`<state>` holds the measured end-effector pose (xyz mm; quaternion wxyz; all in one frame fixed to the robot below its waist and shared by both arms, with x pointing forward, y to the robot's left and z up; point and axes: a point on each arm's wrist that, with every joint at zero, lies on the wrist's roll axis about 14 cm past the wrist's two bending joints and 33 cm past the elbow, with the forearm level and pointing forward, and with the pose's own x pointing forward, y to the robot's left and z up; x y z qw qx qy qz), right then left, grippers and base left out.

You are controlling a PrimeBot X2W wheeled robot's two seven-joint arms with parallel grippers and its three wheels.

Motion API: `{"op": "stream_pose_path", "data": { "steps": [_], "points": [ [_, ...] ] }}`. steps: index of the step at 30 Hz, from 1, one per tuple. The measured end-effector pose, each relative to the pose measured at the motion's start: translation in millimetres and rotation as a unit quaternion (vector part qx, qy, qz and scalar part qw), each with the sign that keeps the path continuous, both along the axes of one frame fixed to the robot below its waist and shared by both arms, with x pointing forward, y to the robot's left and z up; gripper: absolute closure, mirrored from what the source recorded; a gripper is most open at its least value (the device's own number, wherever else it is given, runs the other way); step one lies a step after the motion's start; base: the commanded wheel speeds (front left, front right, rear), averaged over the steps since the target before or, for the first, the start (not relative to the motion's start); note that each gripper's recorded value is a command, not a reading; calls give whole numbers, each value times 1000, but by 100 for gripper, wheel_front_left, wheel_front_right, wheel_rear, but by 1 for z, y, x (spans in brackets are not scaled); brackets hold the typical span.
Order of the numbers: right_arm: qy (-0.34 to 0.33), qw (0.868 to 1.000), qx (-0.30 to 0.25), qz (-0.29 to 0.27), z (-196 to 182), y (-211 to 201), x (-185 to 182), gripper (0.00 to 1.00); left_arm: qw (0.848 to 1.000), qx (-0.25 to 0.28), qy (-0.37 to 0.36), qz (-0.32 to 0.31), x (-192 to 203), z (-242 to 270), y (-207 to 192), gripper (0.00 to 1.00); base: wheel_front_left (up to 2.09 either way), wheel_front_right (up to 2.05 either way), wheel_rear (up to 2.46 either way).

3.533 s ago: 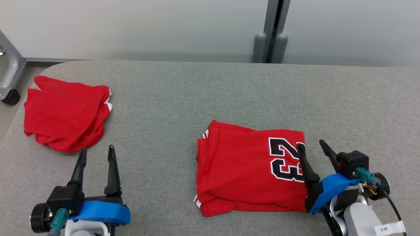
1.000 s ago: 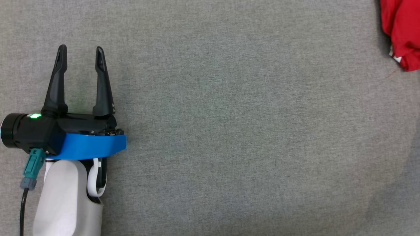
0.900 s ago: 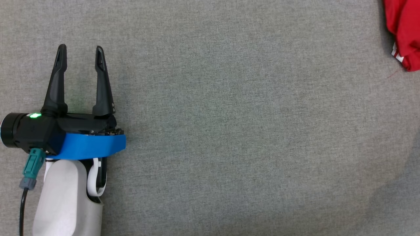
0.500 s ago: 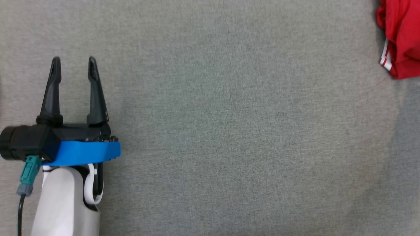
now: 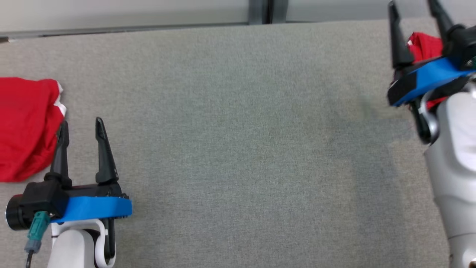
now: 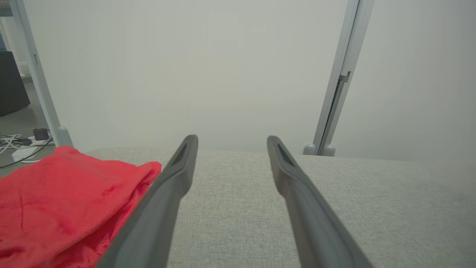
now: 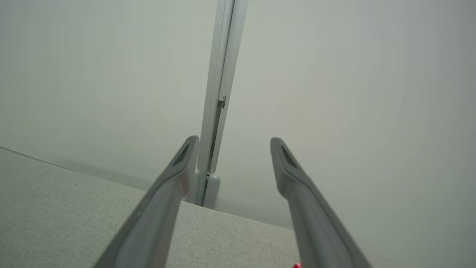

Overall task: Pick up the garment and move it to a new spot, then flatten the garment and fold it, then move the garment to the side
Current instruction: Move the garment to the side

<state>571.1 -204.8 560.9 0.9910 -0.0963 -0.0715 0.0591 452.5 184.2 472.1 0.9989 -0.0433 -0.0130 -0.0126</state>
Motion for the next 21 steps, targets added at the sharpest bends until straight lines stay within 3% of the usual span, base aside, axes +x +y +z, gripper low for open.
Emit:
{"op": "stream_pose_path", "data": {
  "steps": [8, 21],
  "points": [
    [-1, 997, 61, 46, 1, 48, -45, 0, 1000, -3, -2, 9, -29, 11, 5, 0, 0, 0, 0],
    [43, 992, 114, 28, -47, 49, -130, 0, 1000, -15, 1, 9, -59, 15, 1, 0, 0, 0, 0]
  ]
}}
